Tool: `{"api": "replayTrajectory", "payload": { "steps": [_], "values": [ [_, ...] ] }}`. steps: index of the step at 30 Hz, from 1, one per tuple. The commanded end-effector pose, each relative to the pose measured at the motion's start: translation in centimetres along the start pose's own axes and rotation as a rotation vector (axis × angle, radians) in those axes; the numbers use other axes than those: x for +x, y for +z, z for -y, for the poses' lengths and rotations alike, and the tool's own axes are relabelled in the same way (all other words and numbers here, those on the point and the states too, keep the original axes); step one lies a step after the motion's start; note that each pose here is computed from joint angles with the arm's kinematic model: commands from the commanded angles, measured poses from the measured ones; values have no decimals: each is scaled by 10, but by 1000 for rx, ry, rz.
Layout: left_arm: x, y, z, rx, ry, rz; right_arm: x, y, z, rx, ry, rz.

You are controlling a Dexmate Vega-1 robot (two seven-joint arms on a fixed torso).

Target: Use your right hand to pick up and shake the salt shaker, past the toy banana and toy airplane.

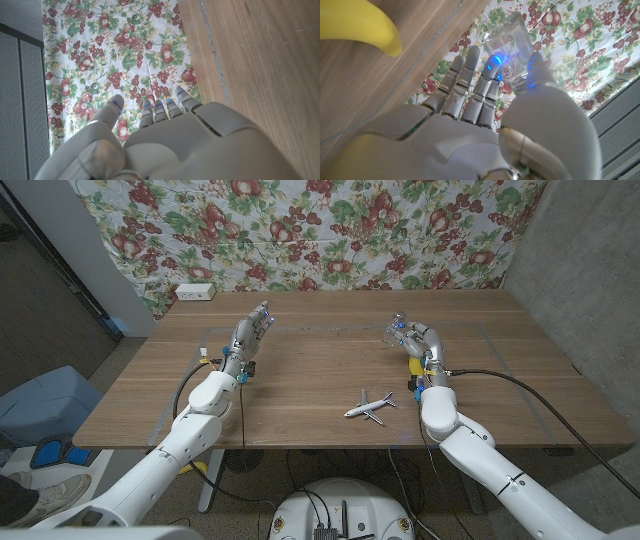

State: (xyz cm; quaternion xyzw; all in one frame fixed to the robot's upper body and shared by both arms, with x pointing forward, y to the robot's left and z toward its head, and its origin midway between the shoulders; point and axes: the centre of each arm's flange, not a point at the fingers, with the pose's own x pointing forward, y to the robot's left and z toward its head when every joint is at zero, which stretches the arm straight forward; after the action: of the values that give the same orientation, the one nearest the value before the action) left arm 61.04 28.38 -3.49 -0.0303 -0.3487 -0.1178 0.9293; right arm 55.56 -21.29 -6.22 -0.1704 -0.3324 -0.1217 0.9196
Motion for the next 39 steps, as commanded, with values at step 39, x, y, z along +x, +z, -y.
{"api": "replayTrajectory", "payload": {
  "steps": [39],
  "values": [
    [-8,1,-2,0,-3,0,-8,-3,-28,-155,176,-62]
  ]
}}
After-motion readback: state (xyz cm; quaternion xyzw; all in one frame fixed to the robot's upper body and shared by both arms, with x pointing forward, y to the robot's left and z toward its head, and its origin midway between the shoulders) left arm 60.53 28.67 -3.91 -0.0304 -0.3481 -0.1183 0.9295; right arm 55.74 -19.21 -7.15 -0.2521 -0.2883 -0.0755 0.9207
